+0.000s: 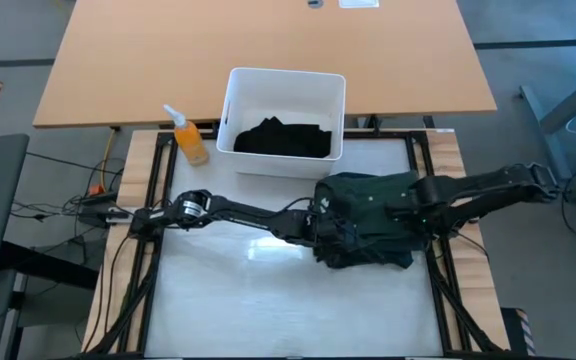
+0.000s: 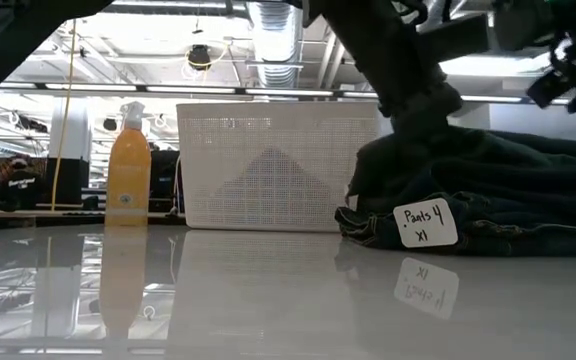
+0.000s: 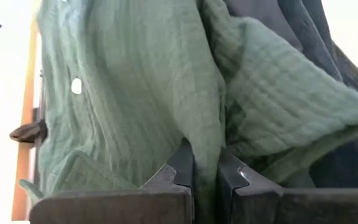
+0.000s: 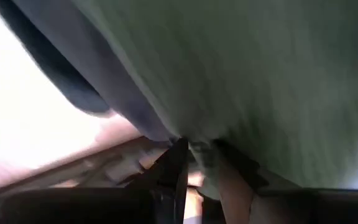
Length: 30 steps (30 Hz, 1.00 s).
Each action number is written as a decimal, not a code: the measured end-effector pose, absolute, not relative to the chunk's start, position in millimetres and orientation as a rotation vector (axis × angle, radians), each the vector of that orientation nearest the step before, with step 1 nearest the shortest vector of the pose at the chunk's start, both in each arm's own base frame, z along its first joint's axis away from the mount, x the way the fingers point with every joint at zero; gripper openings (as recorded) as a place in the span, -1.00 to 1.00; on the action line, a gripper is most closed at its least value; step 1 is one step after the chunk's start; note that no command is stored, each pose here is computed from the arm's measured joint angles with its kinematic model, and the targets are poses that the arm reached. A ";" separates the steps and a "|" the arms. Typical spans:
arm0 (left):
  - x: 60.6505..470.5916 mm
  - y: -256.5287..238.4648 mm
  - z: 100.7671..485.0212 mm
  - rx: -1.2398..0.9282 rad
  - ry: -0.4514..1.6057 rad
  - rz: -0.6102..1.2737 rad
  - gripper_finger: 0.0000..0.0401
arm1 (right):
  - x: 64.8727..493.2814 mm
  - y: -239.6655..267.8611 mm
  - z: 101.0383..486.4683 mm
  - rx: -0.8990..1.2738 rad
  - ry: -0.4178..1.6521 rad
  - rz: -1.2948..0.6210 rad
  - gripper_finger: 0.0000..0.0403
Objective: Fold laundry
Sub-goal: Stack the folded green polo shirt on top of the folded black short
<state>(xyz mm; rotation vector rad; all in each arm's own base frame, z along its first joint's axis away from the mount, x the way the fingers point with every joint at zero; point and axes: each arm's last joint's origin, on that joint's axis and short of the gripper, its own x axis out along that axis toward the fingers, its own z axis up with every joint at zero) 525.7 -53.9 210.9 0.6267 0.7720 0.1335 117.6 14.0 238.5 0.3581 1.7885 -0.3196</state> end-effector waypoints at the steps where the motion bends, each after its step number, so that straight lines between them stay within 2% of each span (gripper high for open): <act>1: 525.0 -53.7 210.0 0.622 0.783 0.123 -1.00 | 120.8 15.6 238.6 0.338 1.781 -0.315 -0.50; 7: 518.7 -59.2 206.5 0.660 0.853 0.151 -1.00 | 133.5 29.3 243.3 0.307 1.877 -0.160 -0.60; 15: 515.2 -71.0 210.1 0.708 0.855 0.179 -0.98 | 147.6 36.3 297.7 0.280 1.643 -0.050 -0.73; 18: 513.7 -70.4 208.9 0.695 0.872 0.197 -0.85 | 147.5 32.6 323.2 0.245 1.515 -0.077 -0.75; 23: 509.5 -73.5 215.8 0.721 0.879 0.228 -0.51 | 148.1 21.5 363.5 0.128 1.310 -0.146 -0.75; 27: 494.4 -75.5 245.0 0.757 0.889 0.275 -0.28 | 150.1 8.8 395.1 0.051 1.135 -0.238 -0.76; 30: 478.1 -69.4 271.3 0.692 0.904 0.278 -0.16 | 151.6 -0.6 415.6 0.048 1.009 -0.285 -0.76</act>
